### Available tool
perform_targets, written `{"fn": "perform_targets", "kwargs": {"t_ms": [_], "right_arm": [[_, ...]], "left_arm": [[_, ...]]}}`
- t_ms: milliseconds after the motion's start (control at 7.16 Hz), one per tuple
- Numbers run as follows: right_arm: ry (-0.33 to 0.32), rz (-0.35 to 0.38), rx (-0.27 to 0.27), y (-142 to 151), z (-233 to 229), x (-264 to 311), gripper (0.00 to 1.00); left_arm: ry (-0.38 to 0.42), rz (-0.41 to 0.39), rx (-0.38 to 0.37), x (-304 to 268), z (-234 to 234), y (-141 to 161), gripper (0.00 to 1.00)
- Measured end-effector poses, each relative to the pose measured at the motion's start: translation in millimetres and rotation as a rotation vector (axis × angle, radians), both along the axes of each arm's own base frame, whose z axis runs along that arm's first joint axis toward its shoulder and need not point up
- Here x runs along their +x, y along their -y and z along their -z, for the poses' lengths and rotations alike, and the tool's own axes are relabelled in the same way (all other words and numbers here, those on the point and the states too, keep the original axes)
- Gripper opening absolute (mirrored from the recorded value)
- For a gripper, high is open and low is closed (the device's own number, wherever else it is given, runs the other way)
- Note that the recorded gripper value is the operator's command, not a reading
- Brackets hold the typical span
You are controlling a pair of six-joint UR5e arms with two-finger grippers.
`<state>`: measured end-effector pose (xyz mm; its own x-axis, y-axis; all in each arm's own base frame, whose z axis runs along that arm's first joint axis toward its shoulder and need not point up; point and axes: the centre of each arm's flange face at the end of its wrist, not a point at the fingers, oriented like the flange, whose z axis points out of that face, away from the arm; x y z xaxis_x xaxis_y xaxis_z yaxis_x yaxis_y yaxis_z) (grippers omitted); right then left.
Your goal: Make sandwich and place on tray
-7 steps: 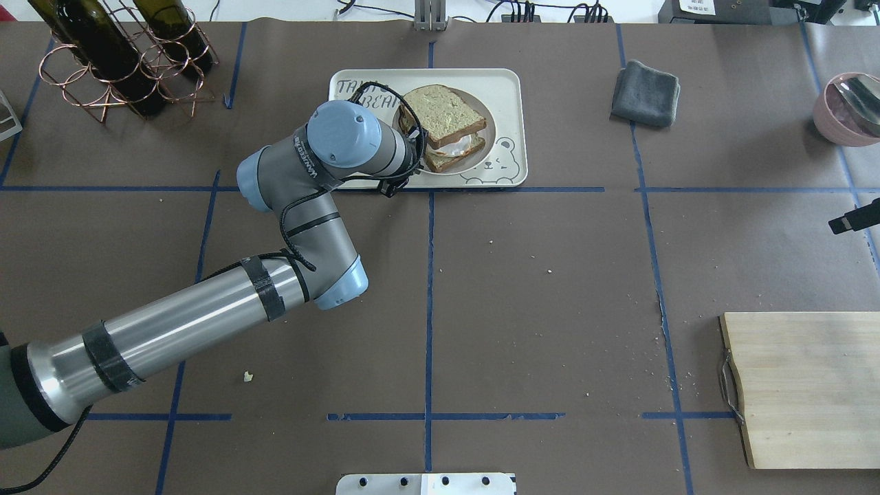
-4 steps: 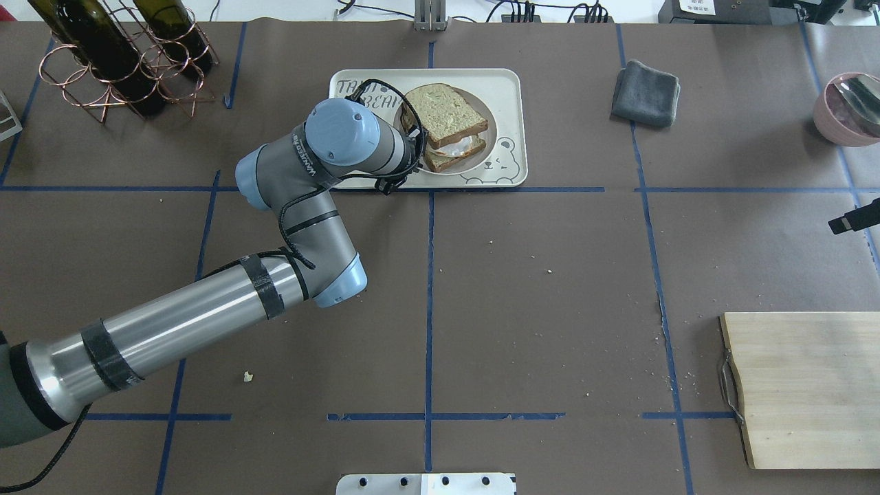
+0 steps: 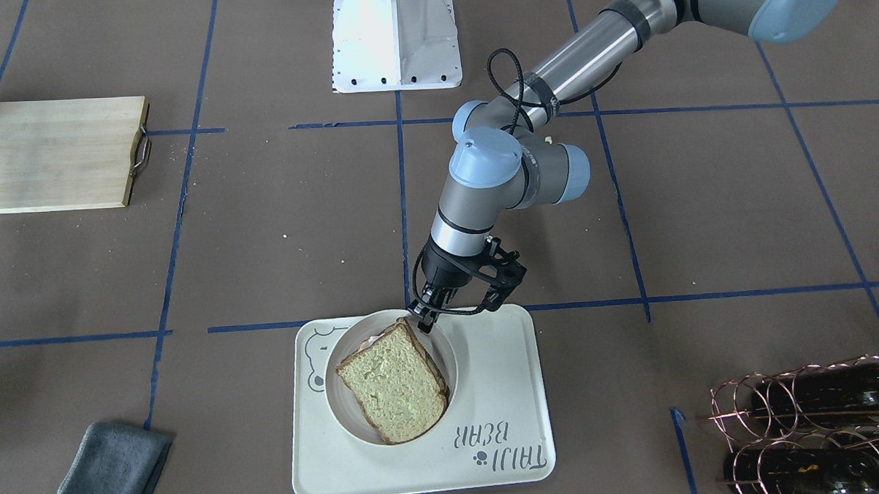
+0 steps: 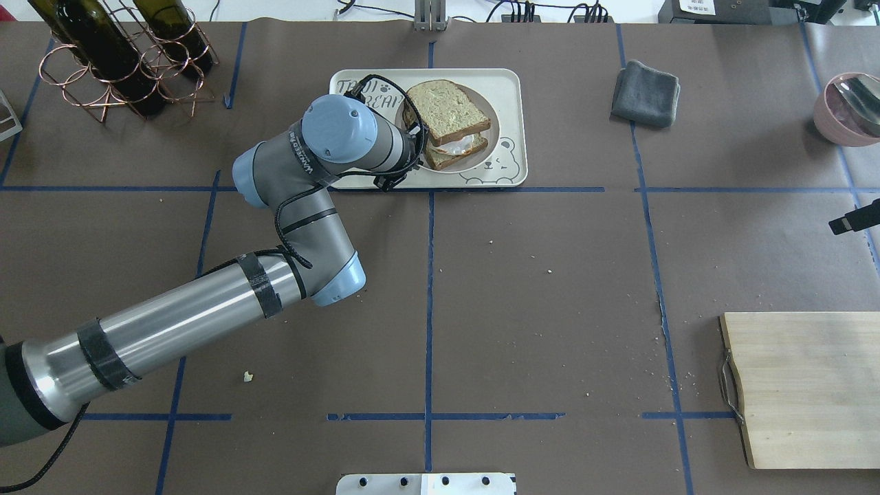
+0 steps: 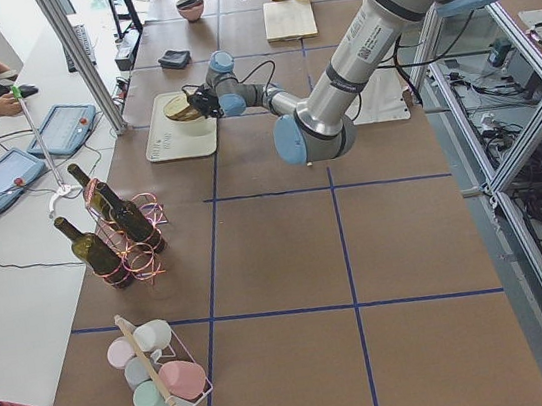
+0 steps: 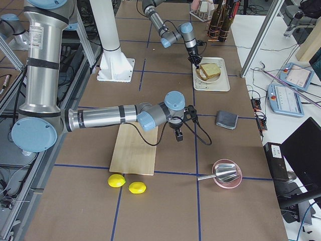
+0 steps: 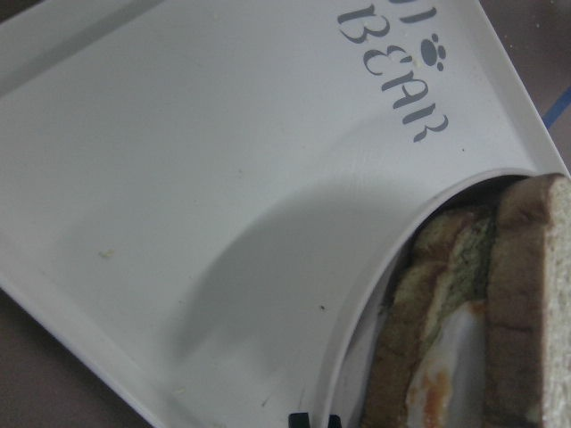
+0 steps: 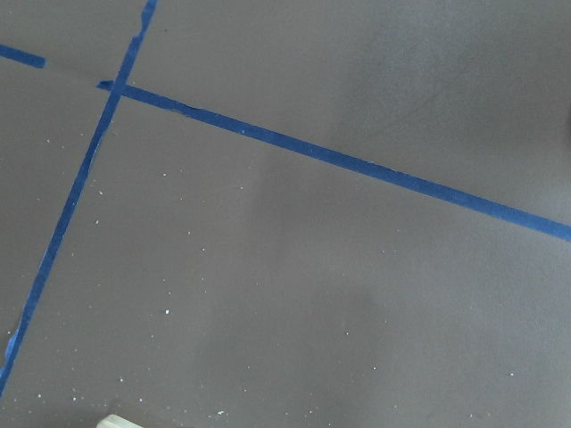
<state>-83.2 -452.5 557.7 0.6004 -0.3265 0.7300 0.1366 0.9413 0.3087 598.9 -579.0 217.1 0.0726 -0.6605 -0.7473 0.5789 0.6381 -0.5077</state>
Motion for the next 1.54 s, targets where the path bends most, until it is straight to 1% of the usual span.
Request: {"fn": "perform_targets", "kwargs": {"t_ms": [140, 419, 559, 699, 838, 978, 1118, 1257, 1397, 1537], "right_arm": [[0.0, 0.0, -0.001, 0.0, -0.2, 0.0, 1.0], [0.0, 0.0, -0.001, 0.0, -0.6, 0.0, 1.0], [0.001, 0.0, -0.001, 0.0, -0.4, 0.0, 1.0], [0.001, 0.0, -0.001, 0.0, 0.1, 0.2, 1.0], [0.0, -0.004, -0.004, 0.2, 0.0, 2.1, 1.0], [-0.004, -0.021, -0.019, 1.9, -0.8, 9.4, 1.0], [-0.011, -0.051, -0.044, 4.3, -0.6, 23.1, 1.0], [-0.016, -0.082, -0.066, 5.2, 1.8, 37.4, 1.0], [-0.02, -0.108, -0.085, 4.9, 4.2, 50.0, 1.0], [-0.023, -0.125, -0.099, 3.6, 4.0, 58.7, 1.0]], "left_arm": [[0.0, 0.0, 0.001, -0.2, -0.2, -0.2, 1.0], [-0.004, 0.004, -0.002, -5.5, -0.5, -1.6, 1.0], [-0.01, 0.0, 0.002, -16.4, -4.7, -7.2, 1.0], [-0.014, -0.024, 0.006, -33.3, -11.4, -17.1, 1.0], [-0.009, -0.08, 0.039, -62.7, -19.4, -37.6, 1.0], [0.02, -0.148, 0.124, -103.6, -33.9, -67.9, 1.0], [0.075, -0.225, 0.253, -150.8, -57.4, -101.1, 1.0], [0.153, -0.315, 0.387, -195.7, -90.4, -127.4, 1.0], [0.255, -0.419, 0.52, -247.0, -134.5, -141.4, 1.0], [0.362, -0.506, 0.634, -311.1, -179.9, -140.0, 1.0]]}}
